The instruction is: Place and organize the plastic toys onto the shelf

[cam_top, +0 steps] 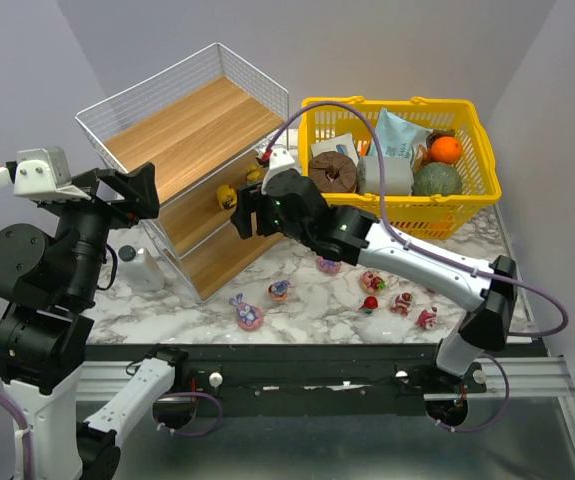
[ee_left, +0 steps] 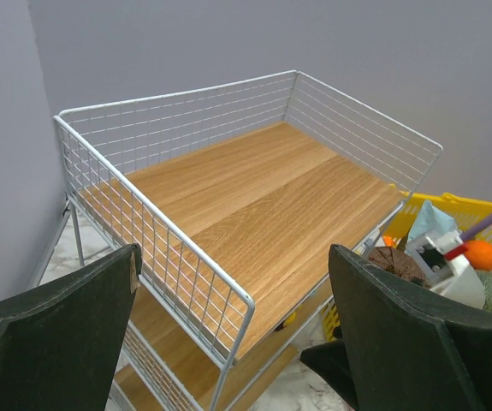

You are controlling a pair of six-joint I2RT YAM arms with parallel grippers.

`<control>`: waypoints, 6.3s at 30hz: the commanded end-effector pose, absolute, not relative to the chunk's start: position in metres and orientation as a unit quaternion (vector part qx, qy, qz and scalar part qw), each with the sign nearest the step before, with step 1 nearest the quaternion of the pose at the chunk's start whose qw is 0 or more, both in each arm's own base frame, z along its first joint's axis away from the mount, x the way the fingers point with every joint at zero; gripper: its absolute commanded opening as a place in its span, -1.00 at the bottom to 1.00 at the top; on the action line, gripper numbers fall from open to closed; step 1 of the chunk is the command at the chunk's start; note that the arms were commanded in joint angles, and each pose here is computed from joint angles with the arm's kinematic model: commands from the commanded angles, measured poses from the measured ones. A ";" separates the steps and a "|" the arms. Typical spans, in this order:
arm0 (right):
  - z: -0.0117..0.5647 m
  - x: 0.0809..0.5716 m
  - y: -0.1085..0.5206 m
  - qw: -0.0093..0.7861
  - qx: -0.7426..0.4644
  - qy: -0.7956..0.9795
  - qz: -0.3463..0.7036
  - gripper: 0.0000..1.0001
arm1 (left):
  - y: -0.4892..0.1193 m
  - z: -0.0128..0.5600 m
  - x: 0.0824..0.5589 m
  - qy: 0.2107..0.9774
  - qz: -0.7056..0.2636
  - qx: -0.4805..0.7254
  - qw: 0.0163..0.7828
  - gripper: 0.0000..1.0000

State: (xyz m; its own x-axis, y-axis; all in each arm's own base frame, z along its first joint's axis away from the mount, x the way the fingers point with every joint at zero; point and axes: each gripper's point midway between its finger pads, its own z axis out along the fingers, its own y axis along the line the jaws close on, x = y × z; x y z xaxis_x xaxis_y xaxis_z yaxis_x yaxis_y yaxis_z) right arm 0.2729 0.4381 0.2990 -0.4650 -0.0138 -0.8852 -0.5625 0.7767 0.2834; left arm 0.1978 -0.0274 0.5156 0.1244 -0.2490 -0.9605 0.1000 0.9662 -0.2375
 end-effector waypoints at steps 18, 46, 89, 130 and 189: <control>0.162 0.227 0.206 0.416 0.035 0.906 0.064 0.57 | -0.038 0.512 0.194 0.656 -0.142 -0.042 0.740 0.98; 0.048 0.180 0.160 0.314 0.069 0.946 0.033 0.34 | -0.040 0.505 0.199 0.665 -0.138 -0.038 0.733 0.98; 0.044 0.187 0.291 0.282 -0.158 0.945 0.042 -0.46 | -0.033 0.504 0.200 0.669 -0.117 -0.044 0.732 0.98; 0.113 0.181 0.320 0.474 -0.231 0.791 0.310 0.98 | -0.049 0.502 0.176 0.621 -0.165 0.011 0.766 0.98; 0.081 0.197 0.308 0.495 -0.190 0.808 0.257 -0.77 | -0.007 0.465 0.104 0.562 -0.155 -0.040 0.811 0.98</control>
